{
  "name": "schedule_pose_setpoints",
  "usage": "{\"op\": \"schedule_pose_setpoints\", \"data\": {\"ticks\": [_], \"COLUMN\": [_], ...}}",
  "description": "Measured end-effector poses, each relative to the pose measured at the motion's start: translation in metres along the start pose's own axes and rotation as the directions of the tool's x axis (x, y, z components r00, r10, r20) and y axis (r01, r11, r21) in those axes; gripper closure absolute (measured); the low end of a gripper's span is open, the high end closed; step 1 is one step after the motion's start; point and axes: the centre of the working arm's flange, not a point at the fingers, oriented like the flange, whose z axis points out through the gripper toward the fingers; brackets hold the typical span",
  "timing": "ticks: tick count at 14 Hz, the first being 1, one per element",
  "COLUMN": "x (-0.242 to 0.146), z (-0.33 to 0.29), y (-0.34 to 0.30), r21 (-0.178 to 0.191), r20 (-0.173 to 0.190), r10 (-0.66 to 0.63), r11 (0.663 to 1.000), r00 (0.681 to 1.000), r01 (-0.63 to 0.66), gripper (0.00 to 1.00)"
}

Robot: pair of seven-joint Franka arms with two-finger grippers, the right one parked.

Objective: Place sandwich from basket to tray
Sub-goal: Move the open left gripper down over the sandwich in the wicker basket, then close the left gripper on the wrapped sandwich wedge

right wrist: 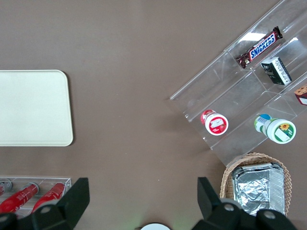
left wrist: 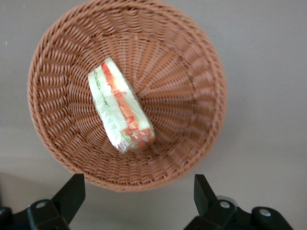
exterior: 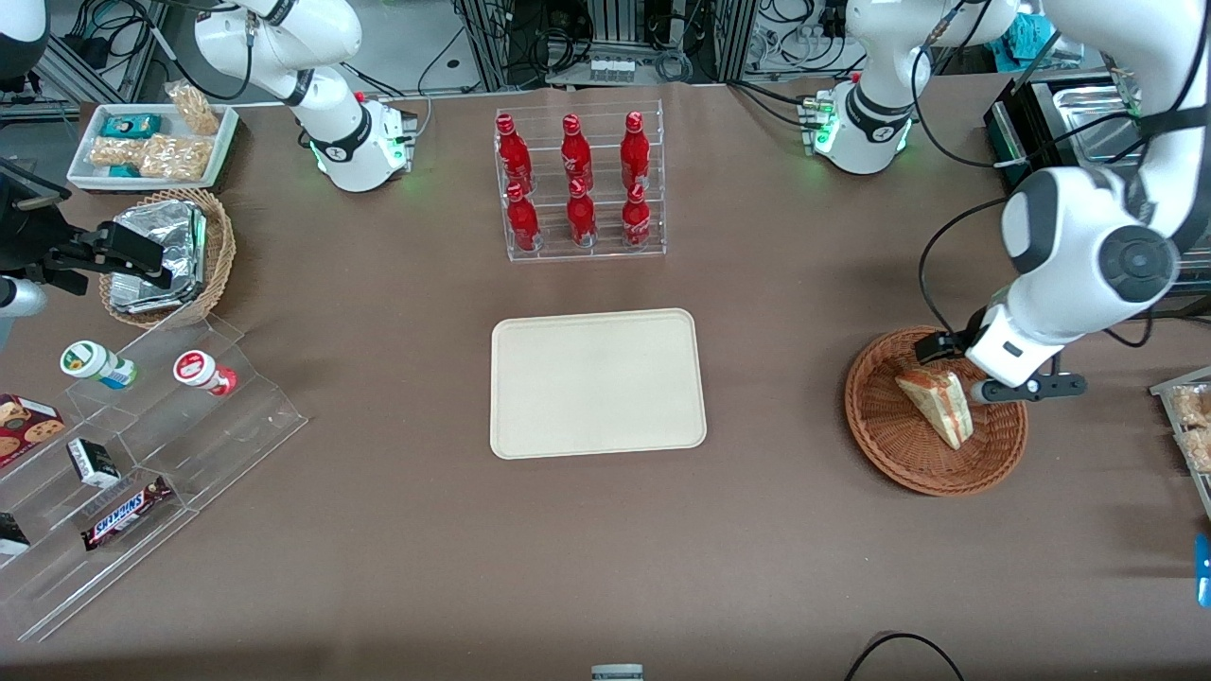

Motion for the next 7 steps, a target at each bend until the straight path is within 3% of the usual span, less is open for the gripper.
{"op": "schedule_pose_setpoints", "data": {"ticks": [2,3,5,7], "x": [0.001,0.003,0.011,0.017], "z": [0.01,0.009,0.009,0.024], "y": [-0.016,-0.021,-0.022,-0.019], "r21": [-0.01,-0.032,-0.087,-0.109], "r20": [0.002,-0.006,-0.043,-0.057], "r10": [-0.12,-0.2,-0.352,-0.462], "r11": [0.993,0.979,0.934,0.884], "r00": [0.993,0.98,0.935,0.885], "r01": [0.12,0.2,0.348,0.455], "gripper": [0.0,0.0,0.0,0.0]}}
